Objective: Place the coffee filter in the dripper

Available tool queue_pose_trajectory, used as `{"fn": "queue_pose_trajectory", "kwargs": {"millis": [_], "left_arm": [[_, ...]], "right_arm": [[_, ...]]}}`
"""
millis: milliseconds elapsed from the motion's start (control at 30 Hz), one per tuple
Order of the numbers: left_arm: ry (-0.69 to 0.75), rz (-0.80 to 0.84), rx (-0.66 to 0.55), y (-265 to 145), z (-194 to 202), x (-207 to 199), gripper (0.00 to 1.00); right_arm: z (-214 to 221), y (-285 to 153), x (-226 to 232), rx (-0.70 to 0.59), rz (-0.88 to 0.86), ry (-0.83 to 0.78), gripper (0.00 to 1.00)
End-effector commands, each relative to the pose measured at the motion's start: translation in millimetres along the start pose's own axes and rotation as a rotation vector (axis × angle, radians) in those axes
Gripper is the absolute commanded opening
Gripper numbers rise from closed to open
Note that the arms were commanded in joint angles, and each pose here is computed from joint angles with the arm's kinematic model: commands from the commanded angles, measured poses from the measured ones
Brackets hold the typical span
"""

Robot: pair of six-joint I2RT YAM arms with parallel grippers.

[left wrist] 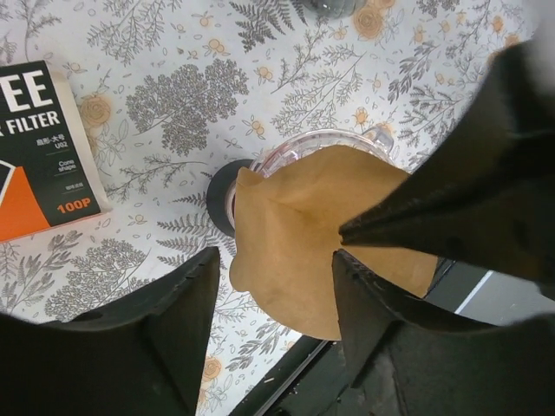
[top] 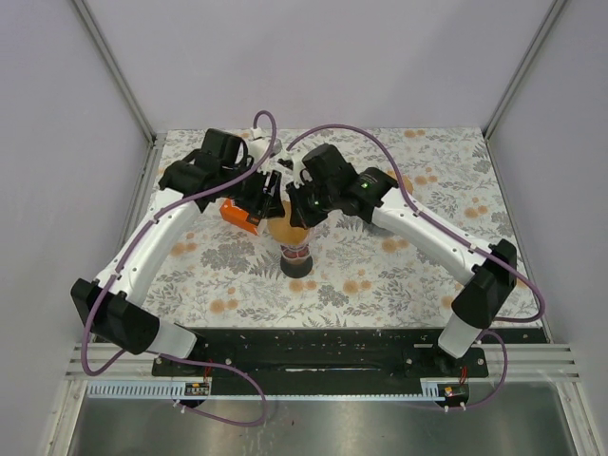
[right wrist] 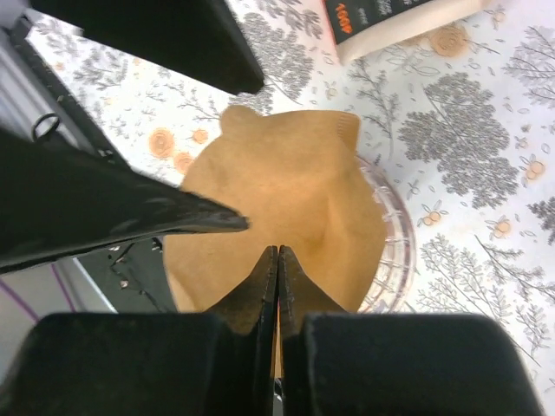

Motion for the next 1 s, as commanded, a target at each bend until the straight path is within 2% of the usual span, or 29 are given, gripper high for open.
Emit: {"fn": "queue_pose_trajectory", "kwargs": {"millis": [0, 100, 367, 667, 967], "left_arm": [[0.084, -0.009, -0.098, -34.1, -25.2, -5.3, 0.62], [0.081, -0.024, -0.122, -51.9, -26.5, 0.2, 0.7], [-0.003, -0.087, -0.181, -76.8, -22.1, 18.3, 0.72], [-0.187, 0.003, -0.137, -31.3, 9.5, 24.8, 0.71], [-0.267, 0.057, -0.138, -17.8, 14.3, 23.2, 0.6]], "right_arm": [[-0.2, 4.7, -7.1, 0.002, 0.085, -0.012, 0.0], [4.4, 8.6, -7.1, 0.018, 0.11, -0.03, 0.0], [9.7, 19.3, -9.1, 0.07, 0.201, -0.085, 0.0], [18.8, 37.6, -8.8, 0.157, 0.26, -0.129, 0.0], [35.4, 52.0, -17.8, 0.259, 0.296, -0.113, 0.0]]}}
Point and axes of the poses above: each gripper's point midway between its finger pads, its own y axis out along the fingers, its own x axis along the line the jaws close on, z = x × y, the point moved 3 cm from there along -y, back along the fingers, and after that the axes turned 8 degrees about y, right-handed, at the moved point
